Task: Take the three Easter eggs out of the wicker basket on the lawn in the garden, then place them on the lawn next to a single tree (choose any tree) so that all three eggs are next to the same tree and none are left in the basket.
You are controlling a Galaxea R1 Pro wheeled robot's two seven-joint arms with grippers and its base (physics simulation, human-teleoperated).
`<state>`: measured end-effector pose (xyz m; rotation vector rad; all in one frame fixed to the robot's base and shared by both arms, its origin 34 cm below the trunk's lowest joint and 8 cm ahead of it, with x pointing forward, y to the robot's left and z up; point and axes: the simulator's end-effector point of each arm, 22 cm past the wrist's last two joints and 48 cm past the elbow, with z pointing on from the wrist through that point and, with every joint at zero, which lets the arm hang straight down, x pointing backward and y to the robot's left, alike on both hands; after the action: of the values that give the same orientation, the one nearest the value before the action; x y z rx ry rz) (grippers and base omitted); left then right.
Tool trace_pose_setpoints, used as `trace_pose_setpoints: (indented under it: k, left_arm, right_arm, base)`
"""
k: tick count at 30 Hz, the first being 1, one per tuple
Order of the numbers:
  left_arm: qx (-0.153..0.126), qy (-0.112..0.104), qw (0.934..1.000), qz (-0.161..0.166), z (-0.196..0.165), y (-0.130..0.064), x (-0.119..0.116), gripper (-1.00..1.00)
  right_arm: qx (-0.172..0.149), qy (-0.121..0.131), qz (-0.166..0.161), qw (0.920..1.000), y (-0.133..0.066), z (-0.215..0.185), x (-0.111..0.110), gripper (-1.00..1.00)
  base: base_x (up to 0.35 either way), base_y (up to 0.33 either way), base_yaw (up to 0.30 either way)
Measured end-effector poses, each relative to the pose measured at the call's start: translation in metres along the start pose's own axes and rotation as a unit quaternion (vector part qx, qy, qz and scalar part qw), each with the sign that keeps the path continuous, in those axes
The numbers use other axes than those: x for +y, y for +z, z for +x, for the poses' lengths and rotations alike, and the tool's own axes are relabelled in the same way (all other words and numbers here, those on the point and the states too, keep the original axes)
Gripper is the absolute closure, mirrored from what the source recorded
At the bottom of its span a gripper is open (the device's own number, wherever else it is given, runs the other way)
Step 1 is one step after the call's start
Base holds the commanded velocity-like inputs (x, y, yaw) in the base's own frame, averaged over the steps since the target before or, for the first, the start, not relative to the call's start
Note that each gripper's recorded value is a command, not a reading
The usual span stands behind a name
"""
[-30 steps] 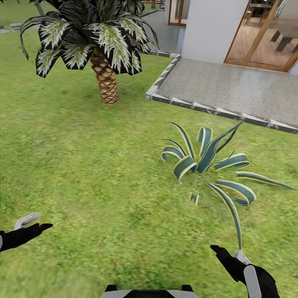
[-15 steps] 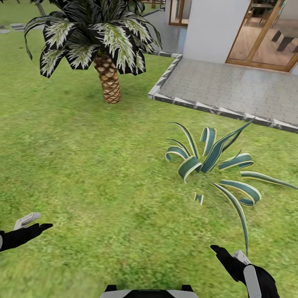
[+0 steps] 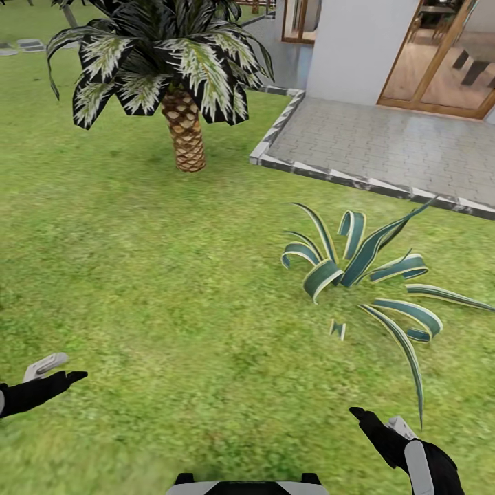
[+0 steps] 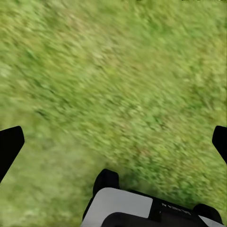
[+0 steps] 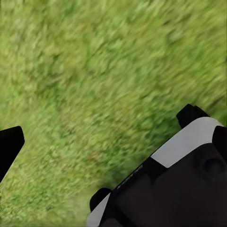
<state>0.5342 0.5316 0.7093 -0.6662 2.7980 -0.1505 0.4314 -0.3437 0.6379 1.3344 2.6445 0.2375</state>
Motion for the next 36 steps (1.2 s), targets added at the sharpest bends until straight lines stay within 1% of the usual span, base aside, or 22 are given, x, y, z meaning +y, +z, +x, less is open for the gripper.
trace_pose_setpoints:
  k: [12,18,21,24,28,36]
  left_arm:
    - [0.000,0.000,1.0000,0.001,0.0002,0.0002,-0.0007,-1.00]
    - [0.000,0.000,1.0000,0.001,-0.0002,-0.0001,-0.0004,-1.00]
    - [0.000,0.000,1.0000,0.001,-0.0002,-0.0001,-0.0005,-1.00]
    - [0.000,0.000,1.0000,0.001,-0.0003,-0.0001,-0.0005,-1.00]
    - [0.000,0.000,1.0000,0.001,-0.0003,-0.0001,-0.0005,-1.00]
    - [0.000,0.000,1.0000,0.001,-0.0004,-0.0001,-0.0003,-1.00]
  right_arm:
    - [0.000,0.000,0.000,1.0000,0.0002,0.0001,-0.0001,-1.00]
    - [0.007,0.002,0.003,1.0000,0.0026,0.0065,-0.0034,-1.00]
    - [0.002,0.002,0.004,1.0000,0.0035,0.0057,-0.0044,-1.00]
    - [-0.004,0.001,0.005,1.0000,0.0042,0.0041,-0.0048,-1.00]
    - [-0.001,-0.004,0.004,1.0000,0.0064,0.0080,-0.0028,-1.00]
    - [0.000,-0.006,0.003,1.0000,0.0070,0.0091,-0.0015,-1.00]
  base:
    - [0.000,0.128,0.000]
    - [0.000,0.126,0.000]
    - [0.000,0.126,0.000]
    - [0.000,0.126,0.000]
    - [0.000,0.126,0.000]
    - [0.000,0.115,0.000]
